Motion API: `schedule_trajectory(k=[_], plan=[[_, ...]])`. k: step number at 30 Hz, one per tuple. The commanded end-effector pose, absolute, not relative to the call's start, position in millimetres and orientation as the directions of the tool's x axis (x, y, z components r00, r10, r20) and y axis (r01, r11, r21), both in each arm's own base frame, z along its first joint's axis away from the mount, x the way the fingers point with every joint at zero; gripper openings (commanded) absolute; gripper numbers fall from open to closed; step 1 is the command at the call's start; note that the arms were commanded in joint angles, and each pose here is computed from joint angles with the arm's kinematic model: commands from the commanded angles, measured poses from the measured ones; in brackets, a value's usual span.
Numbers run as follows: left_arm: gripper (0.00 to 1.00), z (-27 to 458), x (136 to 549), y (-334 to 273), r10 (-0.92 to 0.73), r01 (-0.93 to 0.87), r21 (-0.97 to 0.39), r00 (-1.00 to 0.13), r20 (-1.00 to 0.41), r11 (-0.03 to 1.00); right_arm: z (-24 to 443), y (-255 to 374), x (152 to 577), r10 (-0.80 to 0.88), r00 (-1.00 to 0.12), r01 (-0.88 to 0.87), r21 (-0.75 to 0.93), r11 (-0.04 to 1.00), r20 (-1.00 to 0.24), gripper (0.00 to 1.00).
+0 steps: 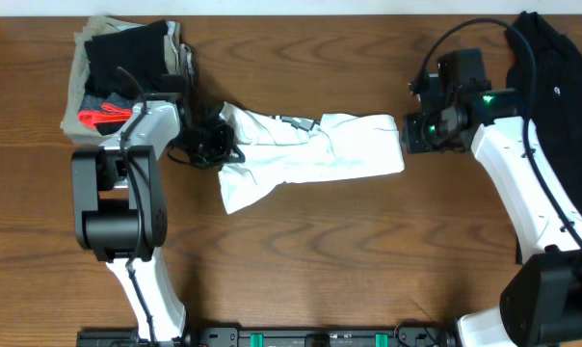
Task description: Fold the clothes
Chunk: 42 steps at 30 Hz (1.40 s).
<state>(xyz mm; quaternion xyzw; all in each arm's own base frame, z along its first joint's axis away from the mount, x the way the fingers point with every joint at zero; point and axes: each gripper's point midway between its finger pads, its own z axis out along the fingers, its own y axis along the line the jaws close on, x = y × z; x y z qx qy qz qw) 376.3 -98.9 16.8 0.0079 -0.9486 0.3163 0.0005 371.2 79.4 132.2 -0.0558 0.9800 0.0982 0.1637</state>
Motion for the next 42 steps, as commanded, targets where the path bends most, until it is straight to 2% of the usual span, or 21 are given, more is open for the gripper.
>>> schedule_trajectory(k=[1, 7, 10, 17, 22, 27, 32, 37, 42], plan=[[0.06, 39, 375, -98, 0.032, 0.059, -0.574, -0.998, -0.057, 0.817, 120, 86, 370, -0.071, -0.941, -0.150, 0.220, 0.964, -0.332, 0.01], [0.06, 49, 370, -93, 0.041, 0.069, -0.521, -0.997, -0.064, 0.851, 89, 102, 391, -0.001, -0.916, -0.137, 0.310, 0.941, -0.401, 0.01], [0.06, 48, 372, -82, -0.011, 0.014, -0.462, -0.999, -0.050, 0.887, 66, 104, 397, 0.015, -0.914, -0.130, 0.327, 0.936, -0.405, 0.01], [0.06, 50, 372, -77, -0.032, -0.006, -0.435, -0.998, -0.051, 0.901, 22, 128, 405, 0.003, -0.935, -0.165, 0.444, 0.881, -0.355, 0.01], [0.06, 52, 372, -76, -0.034, -0.007, -0.427, -0.998, -0.055, 0.904, -5, 133, 405, 0.020, -0.950, -0.135, 0.469, 0.873, -0.310, 0.01], [0.06, 56, 372, -49, -0.119, -0.097, -0.280, -0.991, -0.063, 0.955, -31, 131, 396, 0.034, -0.971, -0.084, 0.470, 0.879, -0.237, 0.01], [0.06, 84, 375, -49, -0.132, -0.090, -0.281, -0.982, -0.135, 0.955, -42, 131, 387, 0.018, -0.980, -0.078, 0.464, 0.882, -0.199, 0.01], [0.06, 107, 378, -67, -0.089, -0.024, -0.289, -0.973, -0.214, 0.957, -43, 135, 383, -0.007, -0.981, -0.097, 0.459, 0.883, -0.194, 0.01], [0.06, 115, 383, -116, 0.027, 0.116, -0.294, -0.957, -0.290, 0.949, -43, 137, 381, -0.014, -0.982, -0.100, 0.457, 0.884, -0.188, 0.01]])
